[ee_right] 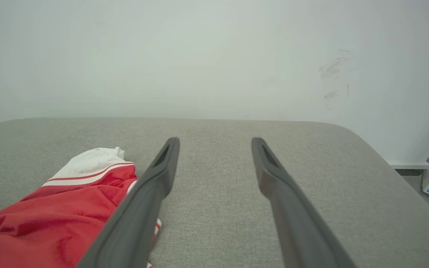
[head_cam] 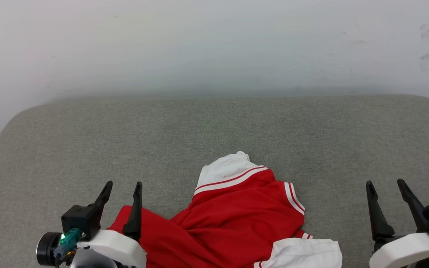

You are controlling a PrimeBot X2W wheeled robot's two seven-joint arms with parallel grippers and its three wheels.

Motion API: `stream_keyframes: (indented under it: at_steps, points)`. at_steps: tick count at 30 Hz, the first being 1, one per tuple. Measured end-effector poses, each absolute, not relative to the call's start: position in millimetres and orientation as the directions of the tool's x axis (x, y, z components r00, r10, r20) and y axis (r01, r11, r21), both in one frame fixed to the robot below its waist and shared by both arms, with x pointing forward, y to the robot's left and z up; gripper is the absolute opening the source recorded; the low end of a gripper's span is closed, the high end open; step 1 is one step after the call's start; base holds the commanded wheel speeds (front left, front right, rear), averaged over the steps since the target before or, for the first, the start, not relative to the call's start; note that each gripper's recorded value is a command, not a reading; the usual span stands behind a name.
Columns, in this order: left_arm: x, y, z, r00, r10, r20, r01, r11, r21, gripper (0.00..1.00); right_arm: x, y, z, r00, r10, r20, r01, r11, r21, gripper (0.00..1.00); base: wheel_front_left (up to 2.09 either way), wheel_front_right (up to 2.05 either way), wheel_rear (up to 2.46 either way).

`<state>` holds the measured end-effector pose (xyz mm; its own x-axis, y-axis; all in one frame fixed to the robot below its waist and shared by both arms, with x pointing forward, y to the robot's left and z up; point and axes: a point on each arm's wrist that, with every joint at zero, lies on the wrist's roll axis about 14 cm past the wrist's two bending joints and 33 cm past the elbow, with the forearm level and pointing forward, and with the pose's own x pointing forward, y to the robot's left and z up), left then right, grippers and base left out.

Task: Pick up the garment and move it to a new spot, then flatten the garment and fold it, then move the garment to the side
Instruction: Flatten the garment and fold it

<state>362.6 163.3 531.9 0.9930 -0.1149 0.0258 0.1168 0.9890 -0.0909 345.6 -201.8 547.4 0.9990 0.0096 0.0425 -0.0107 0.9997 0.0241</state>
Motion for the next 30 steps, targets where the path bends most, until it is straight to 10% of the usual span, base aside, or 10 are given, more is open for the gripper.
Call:
stream_keyframes:
  at_steps: [7, 16, 29, 30]
  points:
    - [370, 148, 551, 0.984, -0.143, 0.109, 0.152, 0.985, -0.086, 1.0, 336, -201, 501, 0.981, 0.016, -0.194, -0.009, 0.999, 0.038, 1.0, 0.0, 0.0, 0.0]
    - [379, 141, 553, 0.98, -0.153, 0.126, 0.166, 0.982, -0.095, 1.0, 307, -190, 417, 0.761, 0.09, -0.642, -0.071, 0.996, 0.056, 1.0, 0.0, 0.0, 0.0]
    - [394, 154, 531, 0.991, -0.116, 0.07, 0.123, 0.987, -0.104, 1.0, 302, -160, 351, 0.499, 0.21, -0.841, -0.105, 0.978, 0.181, 1.0, 0.0, 0.0, 0.0]
    - [394, 156, 529, 0.992, -0.111, 0.066, 0.118, 0.988, -0.104, 1.0, 301, -160, 349, 0.482, 0.215, -0.85, -0.101, 0.977, 0.19, 0.74, 0.0, 0.0, 0.0]
